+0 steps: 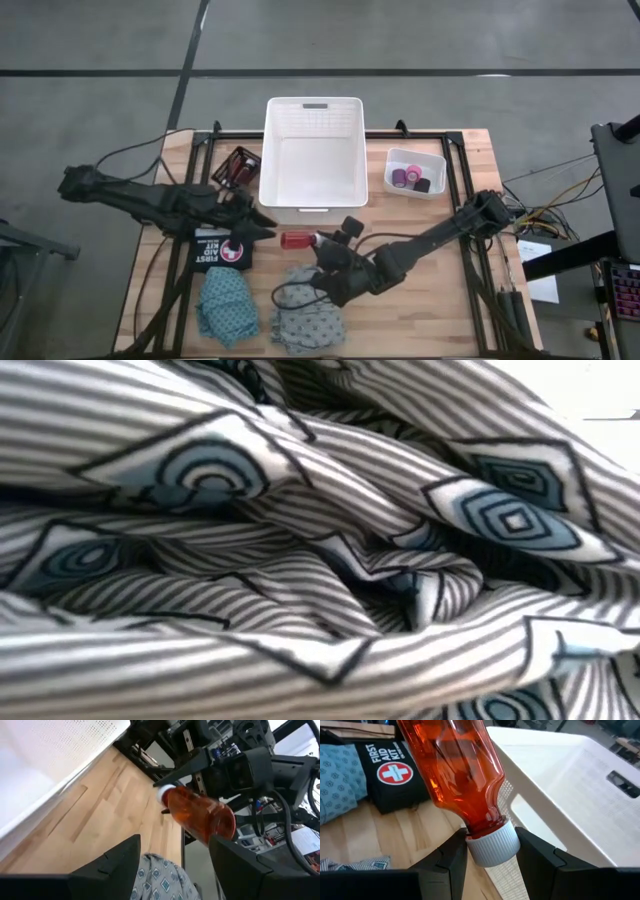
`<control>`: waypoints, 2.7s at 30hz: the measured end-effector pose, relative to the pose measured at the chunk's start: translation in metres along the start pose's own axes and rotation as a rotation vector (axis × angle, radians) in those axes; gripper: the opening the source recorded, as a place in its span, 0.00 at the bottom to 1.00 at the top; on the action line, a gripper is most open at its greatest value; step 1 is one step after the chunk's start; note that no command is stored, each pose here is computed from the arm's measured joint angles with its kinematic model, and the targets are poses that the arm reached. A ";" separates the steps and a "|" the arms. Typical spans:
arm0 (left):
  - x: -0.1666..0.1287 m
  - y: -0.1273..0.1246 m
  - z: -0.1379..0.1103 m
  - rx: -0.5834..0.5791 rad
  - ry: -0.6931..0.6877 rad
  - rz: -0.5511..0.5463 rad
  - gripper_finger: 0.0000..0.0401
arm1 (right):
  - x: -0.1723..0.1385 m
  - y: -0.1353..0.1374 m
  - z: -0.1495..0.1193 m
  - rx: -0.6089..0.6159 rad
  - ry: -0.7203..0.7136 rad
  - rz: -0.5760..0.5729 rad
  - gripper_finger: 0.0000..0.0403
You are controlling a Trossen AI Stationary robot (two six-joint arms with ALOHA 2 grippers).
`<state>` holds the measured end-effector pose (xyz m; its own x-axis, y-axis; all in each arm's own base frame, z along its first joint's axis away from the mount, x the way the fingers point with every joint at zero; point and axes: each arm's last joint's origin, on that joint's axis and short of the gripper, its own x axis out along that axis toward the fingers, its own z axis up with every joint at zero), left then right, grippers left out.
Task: Pick & Place Medicine items
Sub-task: Put the red medicine bottle into the black bin
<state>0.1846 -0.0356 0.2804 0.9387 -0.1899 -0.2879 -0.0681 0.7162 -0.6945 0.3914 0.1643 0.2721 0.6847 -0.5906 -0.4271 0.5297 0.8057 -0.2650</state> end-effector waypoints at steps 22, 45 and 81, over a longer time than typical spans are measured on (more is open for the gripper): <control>0.002 0.000 0.000 0.022 -0.002 0.000 0.60 | 0.037 -0.003 -0.003 -0.007 0.083 0.062 0.35; 0.002 0.001 -0.001 0.026 0.008 0.011 0.60 | 0.044 -0.005 0.013 -0.004 -0.023 0.062 0.35; 0.002 0.005 -0.003 -0.004 0.016 0.068 0.37 | 0.045 -0.003 0.011 -0.013 -0.007 0.092 0.35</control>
<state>0.1849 -0.0343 0.2742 0.9263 -0.1518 -0.3450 -0.1329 0.7250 -0.6758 0.4262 0.1344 0.2628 0.7339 -0.5139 -0.4442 0.4576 0.8573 -0.2358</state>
